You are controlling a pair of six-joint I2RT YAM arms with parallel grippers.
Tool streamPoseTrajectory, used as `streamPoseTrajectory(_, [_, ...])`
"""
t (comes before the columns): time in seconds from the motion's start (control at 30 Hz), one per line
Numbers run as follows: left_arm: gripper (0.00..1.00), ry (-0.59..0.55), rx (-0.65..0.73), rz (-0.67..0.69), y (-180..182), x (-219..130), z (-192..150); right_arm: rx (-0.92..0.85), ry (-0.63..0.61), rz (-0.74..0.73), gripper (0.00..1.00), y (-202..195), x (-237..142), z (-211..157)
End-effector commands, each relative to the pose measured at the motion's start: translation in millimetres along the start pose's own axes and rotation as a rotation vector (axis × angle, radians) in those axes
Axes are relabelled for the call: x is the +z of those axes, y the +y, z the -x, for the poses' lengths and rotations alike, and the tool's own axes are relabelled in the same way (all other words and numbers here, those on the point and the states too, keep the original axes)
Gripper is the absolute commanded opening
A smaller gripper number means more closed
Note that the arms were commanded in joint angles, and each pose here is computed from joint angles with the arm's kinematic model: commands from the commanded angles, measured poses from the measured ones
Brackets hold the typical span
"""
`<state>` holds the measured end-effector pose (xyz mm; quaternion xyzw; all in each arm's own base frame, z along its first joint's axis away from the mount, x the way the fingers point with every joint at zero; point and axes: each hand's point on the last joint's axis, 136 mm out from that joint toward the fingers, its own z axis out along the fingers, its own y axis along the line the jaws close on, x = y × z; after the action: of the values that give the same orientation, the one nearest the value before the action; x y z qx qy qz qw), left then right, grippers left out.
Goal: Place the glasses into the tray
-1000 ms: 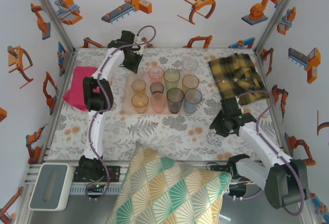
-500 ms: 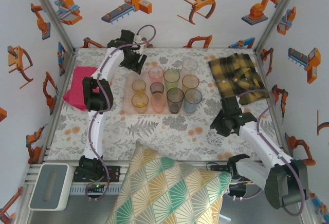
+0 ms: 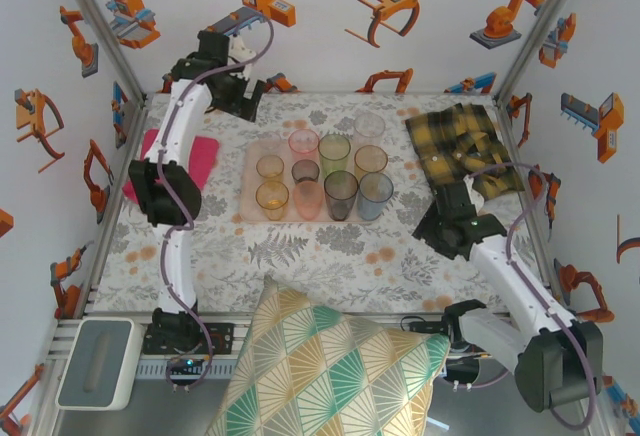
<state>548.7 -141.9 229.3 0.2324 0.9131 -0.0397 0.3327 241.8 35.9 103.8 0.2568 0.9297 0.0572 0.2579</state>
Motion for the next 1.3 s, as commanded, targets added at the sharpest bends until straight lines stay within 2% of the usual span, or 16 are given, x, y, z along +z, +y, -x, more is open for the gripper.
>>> streamPoseTrajectory(0.0, [0.93,-0.031,-0.096,-0.035,3,-58,-2,-0.062,-0.145,-0.061,0.91,-9,-21,33])
streamPoseTrajectory(0.03, [0.94,-0.031,-0.119,-0.045,3,-68,-7,-0.074,-0.175,-0.079,0.99,-12,-24,38])
streamPoseTrajectory(0.13, [0.95,0.011,-0.202,-0.086,-4,-84,-36,-0.117,-0.277,-0.132,0.99,-20,-36,56])
streamPoseTrajectory(0.2, [0.96,0.003,-0.224,-0.058,-6,-94,-58,-0.140,-0.352,-0.138,0.99,-22,-43,67])
streamPoseTrajectory(0.43, [0.97,-0.069,-0.313,0.032,-6,-114,-123,-0.209,-0.583,-0.039,0.99,-15,-59,84])
streamPoseTrajectory(0.5, [0.97,-0.099,-0.346,0.051,-2,-118,-136,-0.218,-0.619,-0.031,0.99,-14,-64,87])
streamPoseTrajectory(0.63, [0.97,-0.233,-0.421,0.096,9,-124,-157,-0.281,-0.700,-0.021,0.99,-12,-67,92])
streamPoseTrajectory(0.83, [0.97,-0.327,-0.342,0.170,9,-111,-190,-0.322,-0.770,-0.163,0.99,-29,-49,100])
streamPoseTrajectory(0.93, [0.97,-0.348,-0.326,0.162,7,-98,-202,-0.360,-0.814,-0.156,0.99,-27,-38,98])
streamPoseTrajectory(1.03, [0.97,-0.383,-0.324,0.179,10,-86,-212,-0.325,-0.841,-0.129,0.99,-34,-24,95])
streamPoseTrajectory(1.17, [0.97,-0.436,-0.338,0.193,17,-75,-217,-0.285,-0.819,-0.097,0.99,-43,-1,87])
streamPoseTrajectory(1.27, [0.97,-0.448,-0.343,0.190,19,-66,-217,-0.250,-0.851,-0.073,0.99,-44,1,92])
